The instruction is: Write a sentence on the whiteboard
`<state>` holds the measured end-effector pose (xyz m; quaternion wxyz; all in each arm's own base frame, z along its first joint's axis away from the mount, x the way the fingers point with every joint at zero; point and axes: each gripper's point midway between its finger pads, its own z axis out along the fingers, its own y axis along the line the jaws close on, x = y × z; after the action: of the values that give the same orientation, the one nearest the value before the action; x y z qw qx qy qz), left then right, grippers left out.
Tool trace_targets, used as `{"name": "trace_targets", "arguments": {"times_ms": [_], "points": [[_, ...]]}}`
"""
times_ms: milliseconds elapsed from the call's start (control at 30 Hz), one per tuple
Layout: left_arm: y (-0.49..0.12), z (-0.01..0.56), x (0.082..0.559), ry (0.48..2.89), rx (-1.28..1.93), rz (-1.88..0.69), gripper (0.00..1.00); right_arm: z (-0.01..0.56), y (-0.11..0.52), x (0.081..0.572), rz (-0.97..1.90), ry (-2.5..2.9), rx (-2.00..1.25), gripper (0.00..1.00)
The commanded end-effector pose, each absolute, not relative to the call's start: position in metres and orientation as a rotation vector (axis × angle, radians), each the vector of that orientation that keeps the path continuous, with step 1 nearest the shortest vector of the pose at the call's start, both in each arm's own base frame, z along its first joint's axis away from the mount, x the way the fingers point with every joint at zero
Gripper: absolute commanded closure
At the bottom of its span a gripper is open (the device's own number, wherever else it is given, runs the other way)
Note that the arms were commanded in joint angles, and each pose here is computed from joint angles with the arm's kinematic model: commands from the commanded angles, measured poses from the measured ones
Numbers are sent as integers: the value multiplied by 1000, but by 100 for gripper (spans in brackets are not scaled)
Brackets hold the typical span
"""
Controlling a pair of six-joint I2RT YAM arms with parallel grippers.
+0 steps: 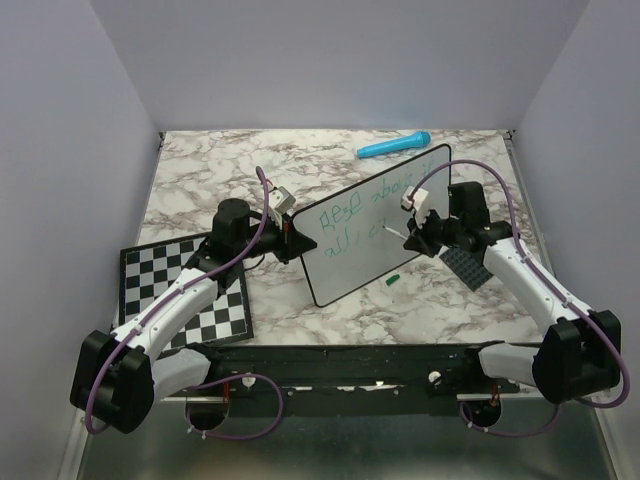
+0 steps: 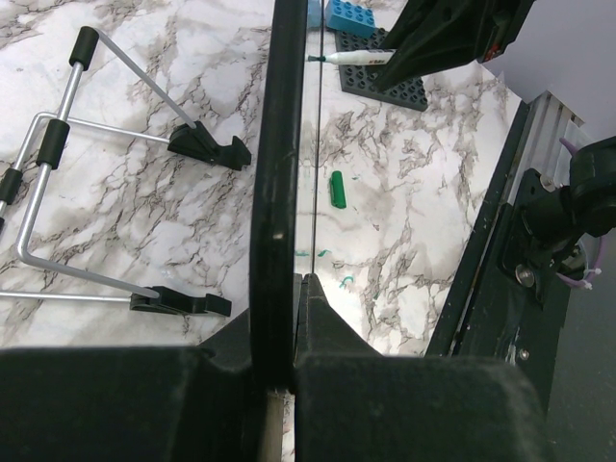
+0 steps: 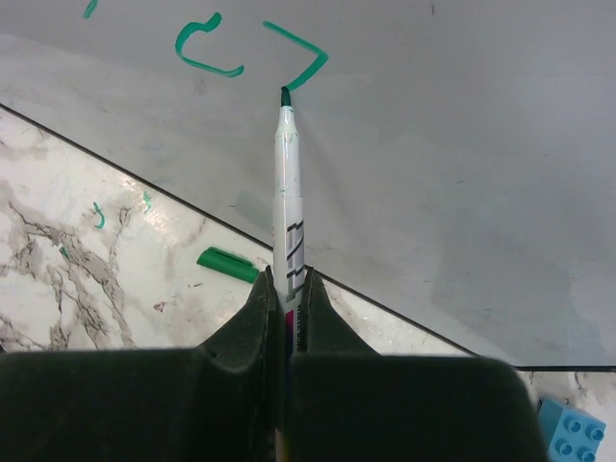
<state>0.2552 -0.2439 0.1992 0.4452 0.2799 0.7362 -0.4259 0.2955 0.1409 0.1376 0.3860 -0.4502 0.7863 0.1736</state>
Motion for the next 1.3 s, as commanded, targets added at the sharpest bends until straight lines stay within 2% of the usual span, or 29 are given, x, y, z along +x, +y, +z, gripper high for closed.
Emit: {"name": "trace_targets", "arguments": {"times_ms": [0, 800, 1267], "points": [[-231, 162, 253, 1944, 710, -954, 100, 128, 144, 289, 488, 2016, -1180, 99], [-231, 160, 253, 1950, 714, -956, 100, 171, 156, 310, 467, 1929, -1129, 99], [-230, 159, 253, 1950, 727, -941, 100, 188, 146, 271, 483, 1848, -1149, 100]]}}
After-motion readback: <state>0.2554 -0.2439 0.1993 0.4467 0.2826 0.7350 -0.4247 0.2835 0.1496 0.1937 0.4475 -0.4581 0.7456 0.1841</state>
